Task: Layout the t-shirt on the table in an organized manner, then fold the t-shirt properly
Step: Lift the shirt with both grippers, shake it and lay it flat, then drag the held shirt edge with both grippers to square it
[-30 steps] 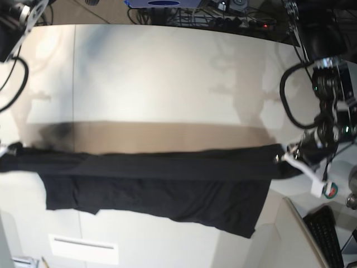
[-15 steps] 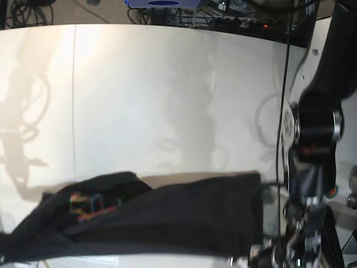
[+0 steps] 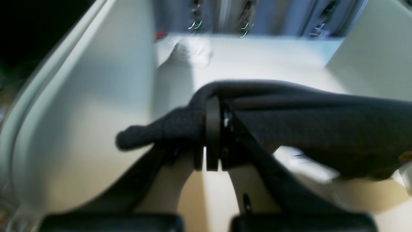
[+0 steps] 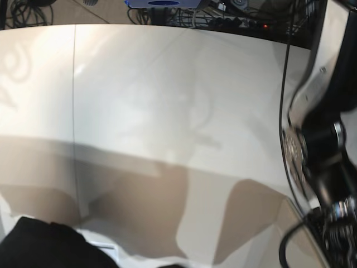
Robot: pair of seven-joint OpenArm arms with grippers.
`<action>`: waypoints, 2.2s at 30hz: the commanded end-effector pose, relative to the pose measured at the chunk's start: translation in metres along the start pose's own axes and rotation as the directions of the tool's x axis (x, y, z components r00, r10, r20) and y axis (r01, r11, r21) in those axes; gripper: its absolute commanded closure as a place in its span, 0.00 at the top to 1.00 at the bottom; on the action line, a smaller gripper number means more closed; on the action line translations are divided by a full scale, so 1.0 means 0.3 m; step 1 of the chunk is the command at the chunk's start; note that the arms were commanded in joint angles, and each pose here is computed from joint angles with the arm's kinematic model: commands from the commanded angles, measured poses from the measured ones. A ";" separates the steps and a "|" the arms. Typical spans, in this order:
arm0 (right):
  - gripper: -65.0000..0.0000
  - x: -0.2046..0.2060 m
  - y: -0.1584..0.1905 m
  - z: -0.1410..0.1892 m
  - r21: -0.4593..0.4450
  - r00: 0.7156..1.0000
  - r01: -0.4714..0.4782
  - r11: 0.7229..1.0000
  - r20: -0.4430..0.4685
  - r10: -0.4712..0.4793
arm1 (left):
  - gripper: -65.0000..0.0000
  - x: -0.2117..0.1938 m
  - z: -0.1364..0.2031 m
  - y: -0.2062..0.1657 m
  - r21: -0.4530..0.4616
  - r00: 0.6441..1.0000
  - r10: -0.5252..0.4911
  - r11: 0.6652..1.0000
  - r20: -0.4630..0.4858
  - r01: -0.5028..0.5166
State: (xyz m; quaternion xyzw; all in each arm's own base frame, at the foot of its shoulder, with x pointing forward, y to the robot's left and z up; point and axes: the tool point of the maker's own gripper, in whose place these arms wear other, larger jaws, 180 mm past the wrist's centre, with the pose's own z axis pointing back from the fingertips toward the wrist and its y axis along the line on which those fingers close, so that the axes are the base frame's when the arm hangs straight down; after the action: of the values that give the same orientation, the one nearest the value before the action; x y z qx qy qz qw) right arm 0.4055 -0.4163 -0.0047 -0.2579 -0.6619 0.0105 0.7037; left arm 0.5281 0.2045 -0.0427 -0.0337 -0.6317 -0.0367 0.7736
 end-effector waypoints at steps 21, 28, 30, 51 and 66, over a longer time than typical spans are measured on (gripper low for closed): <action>0.00 -1.414 0.544 0.543 0.117 0.646 0.402 0.908 -0.739 -0.190 | 0.00 -1.407 0.400 -0.064 0.007 0.804 0.055 0.998 -0.592 -0.063; 0.00 -1.375 0.486 0.672 0.168 0.688 0.309 0.936 -0.719 -0.098 | 0.00 -1.441 0.486 -0.081 -0.003 0.792 0.037 0.999 -0.609 -0.049; 0.00 -1.389 0.482 0.712 0.173 0.677 0.301 0.938 -0.731 -0.082 | 0.00 -1.451 0.518 -0.066 0.011 0.788 0.044 0.999 -0.614 -0.047; 0.00 -1.311 0.478 0.968 0.203 0.633 0.235 0.951 -0.774 0.009 | 0.00 -1.473 0.843 0.057 0.124 0.755 0.063 0.992 -0.653 0.024; 0.00 -1.138 0.486 0.654 0.195 0.730 0.215 0.957 -0.683 -0.025 | 0.00 -1.368 0.645 0.082 0.134 0.775 0.081 0.991 -0.627 0.005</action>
State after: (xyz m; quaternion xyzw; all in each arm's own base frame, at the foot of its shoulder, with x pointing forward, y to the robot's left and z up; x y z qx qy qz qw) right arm 0.2215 -0.3371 -0.3886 -0.0955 -0.3542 -0.0457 0.9292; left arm 0.2555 0.2481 -0.4130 0.0079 -0.3255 0.0119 0.9454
